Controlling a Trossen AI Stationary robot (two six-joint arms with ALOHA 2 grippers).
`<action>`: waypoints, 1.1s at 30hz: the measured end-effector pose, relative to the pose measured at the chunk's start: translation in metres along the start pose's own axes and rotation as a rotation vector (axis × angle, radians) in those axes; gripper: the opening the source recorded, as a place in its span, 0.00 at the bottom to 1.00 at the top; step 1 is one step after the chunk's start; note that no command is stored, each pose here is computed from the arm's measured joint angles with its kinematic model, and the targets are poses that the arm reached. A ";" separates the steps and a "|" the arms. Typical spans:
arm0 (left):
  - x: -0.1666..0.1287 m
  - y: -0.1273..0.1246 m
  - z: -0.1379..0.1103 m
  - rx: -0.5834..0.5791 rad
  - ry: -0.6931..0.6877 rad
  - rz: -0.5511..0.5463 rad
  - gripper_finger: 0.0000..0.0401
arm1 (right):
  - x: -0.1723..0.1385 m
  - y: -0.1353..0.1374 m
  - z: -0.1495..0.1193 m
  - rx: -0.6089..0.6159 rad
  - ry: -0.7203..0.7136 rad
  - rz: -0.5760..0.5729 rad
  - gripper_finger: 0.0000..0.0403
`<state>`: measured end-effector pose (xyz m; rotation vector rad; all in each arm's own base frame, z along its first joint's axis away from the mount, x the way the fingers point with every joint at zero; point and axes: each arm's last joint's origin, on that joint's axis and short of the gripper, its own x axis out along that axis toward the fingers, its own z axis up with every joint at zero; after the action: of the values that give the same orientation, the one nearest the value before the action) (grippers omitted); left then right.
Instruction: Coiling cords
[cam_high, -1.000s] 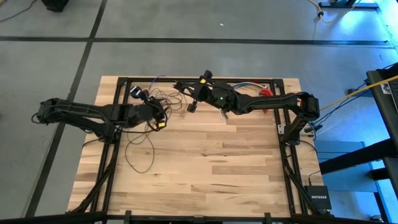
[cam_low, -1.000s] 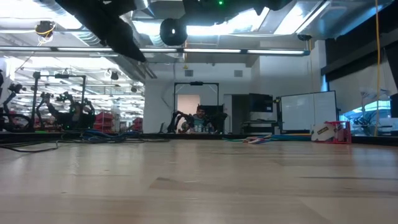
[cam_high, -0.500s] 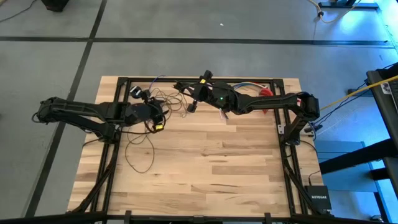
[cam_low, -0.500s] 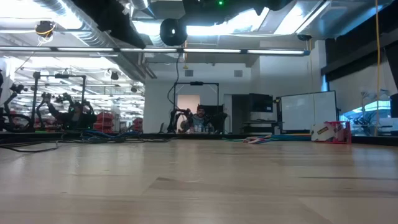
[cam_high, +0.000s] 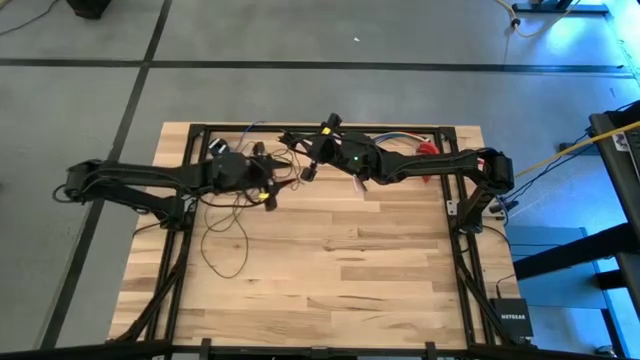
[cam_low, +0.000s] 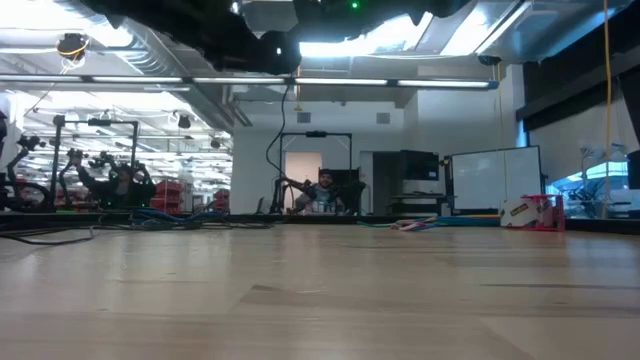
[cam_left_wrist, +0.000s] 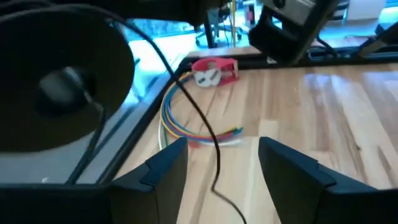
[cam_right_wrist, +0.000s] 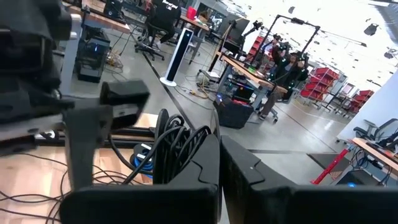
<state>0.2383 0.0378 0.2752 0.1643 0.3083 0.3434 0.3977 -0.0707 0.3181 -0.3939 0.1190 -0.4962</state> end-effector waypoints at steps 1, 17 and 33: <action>0.003 -0.001 0.000 0.003 -0.009 0.001 0.48 | 0.000 0.000 0.000 0.000 0.000 0.000 0.01; 0.019 0.011 0.005 0.001 -0.126 -0.016 0.26 | 0.000 0.000 0.000 -0.001 0.002 -0.002 0.01; 0.046 0.012 -0.004 0.052 -0.161 0.056 0.01 | 0.000 0.000 0.001 0.013 -0.016 0.008 0.01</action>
<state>0.2750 0.0657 0.2615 0.2511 0.1534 0.3756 0.3979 -0.0700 0.3192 -0.3844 0.1020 -0.4857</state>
